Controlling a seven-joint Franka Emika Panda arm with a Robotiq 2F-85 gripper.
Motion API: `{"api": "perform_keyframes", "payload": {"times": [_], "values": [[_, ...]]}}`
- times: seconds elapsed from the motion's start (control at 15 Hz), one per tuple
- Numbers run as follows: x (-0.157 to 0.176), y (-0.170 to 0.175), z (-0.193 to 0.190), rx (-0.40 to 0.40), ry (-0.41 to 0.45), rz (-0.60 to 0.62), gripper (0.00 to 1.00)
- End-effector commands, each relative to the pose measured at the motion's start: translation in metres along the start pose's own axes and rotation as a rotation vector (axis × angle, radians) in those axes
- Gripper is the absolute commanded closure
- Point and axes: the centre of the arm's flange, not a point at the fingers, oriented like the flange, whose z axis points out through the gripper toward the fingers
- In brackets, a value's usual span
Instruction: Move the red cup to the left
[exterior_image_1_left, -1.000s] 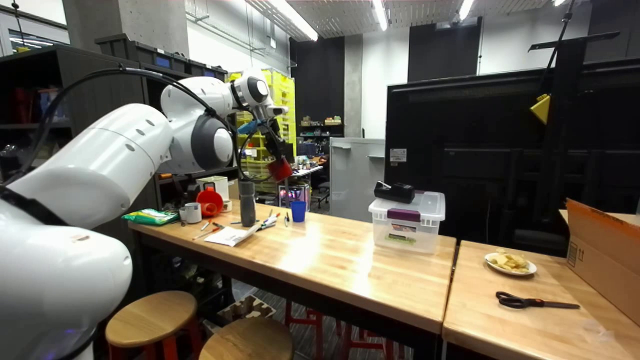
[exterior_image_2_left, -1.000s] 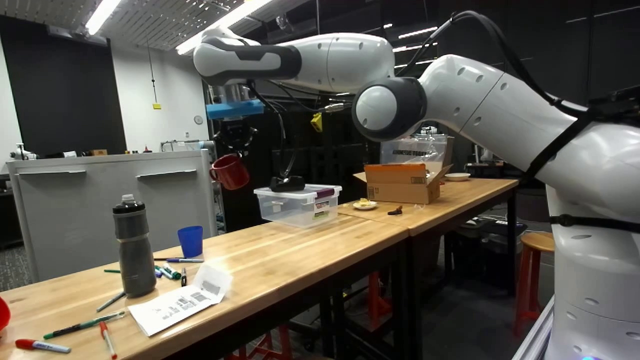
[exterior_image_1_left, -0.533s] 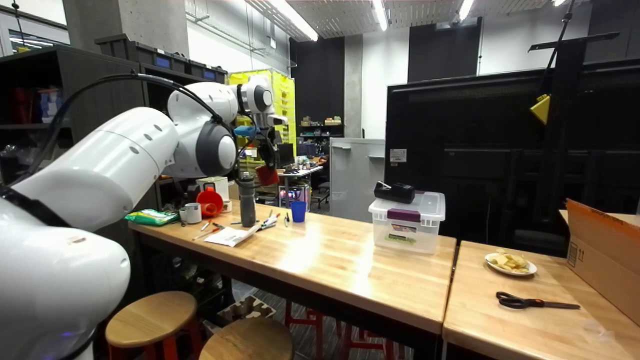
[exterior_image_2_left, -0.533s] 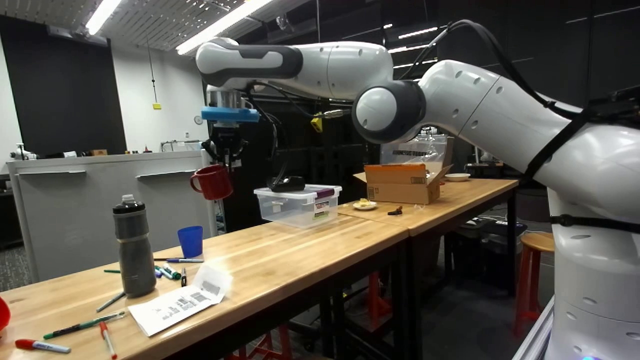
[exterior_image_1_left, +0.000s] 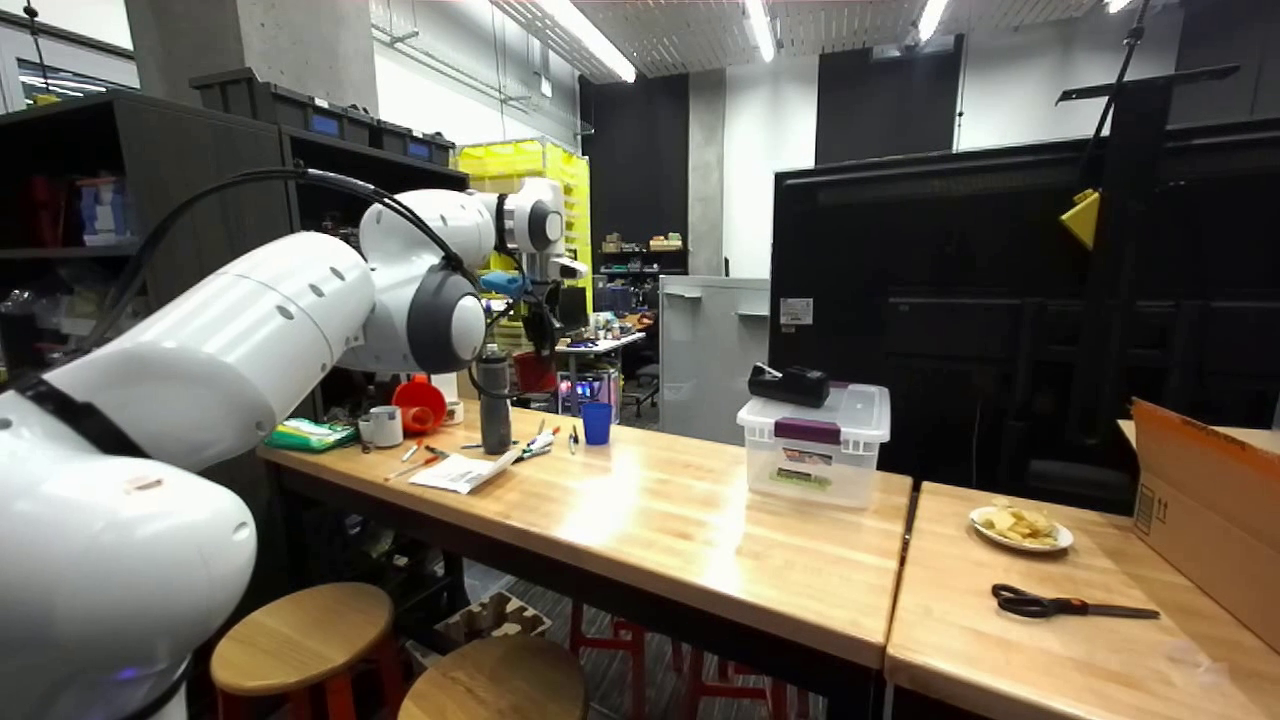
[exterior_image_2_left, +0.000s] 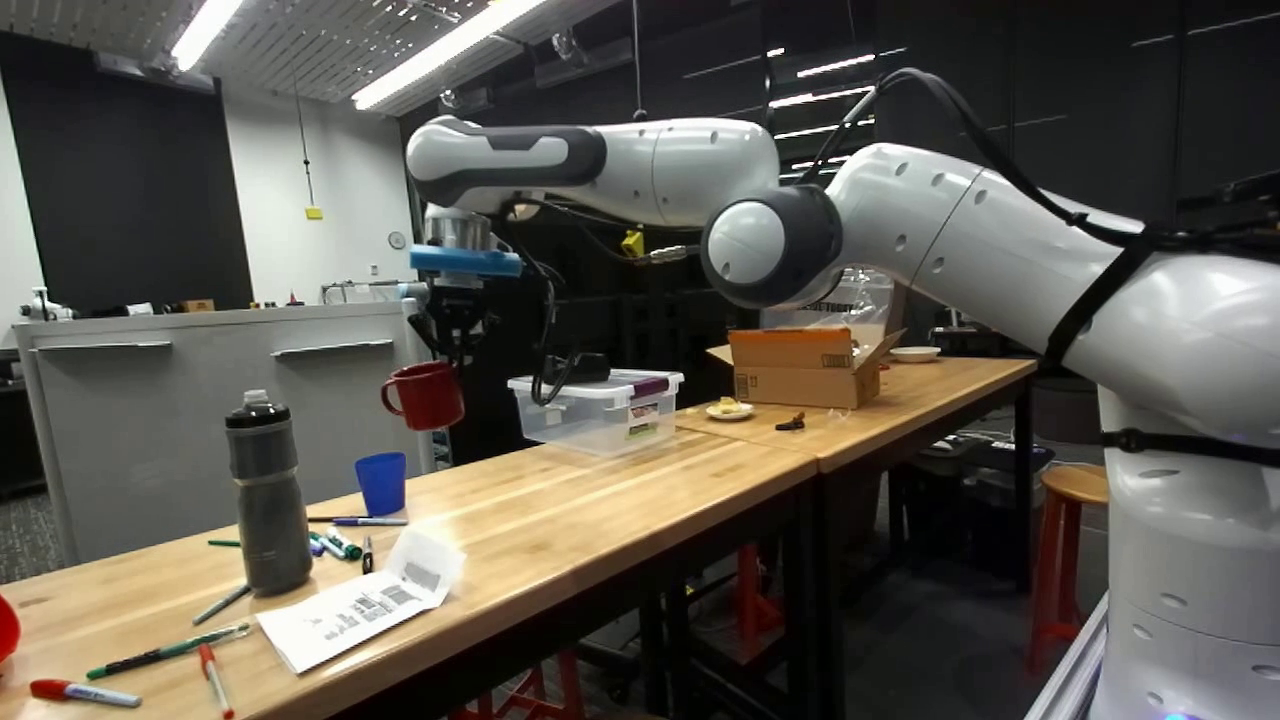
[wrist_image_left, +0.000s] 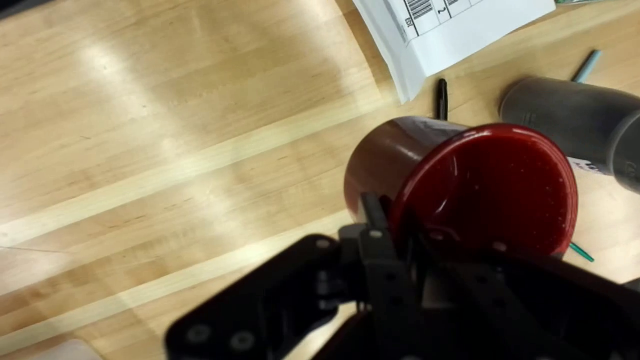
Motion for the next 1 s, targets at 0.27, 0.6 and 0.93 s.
{"api": "perform_keyframes", "payload": {"times": [0.27, 0.6, 0.93], "values": [[0.042, -0.015, 0.018, -0.009, -0.024, 0.05, 0.98], [0.052, -0.01, 0.056, -0.065, -0.046, 0.088, 0.98], [0.064, 0.001, 0.096, -0.135, -0.072, 0.14, 0.98]]}}
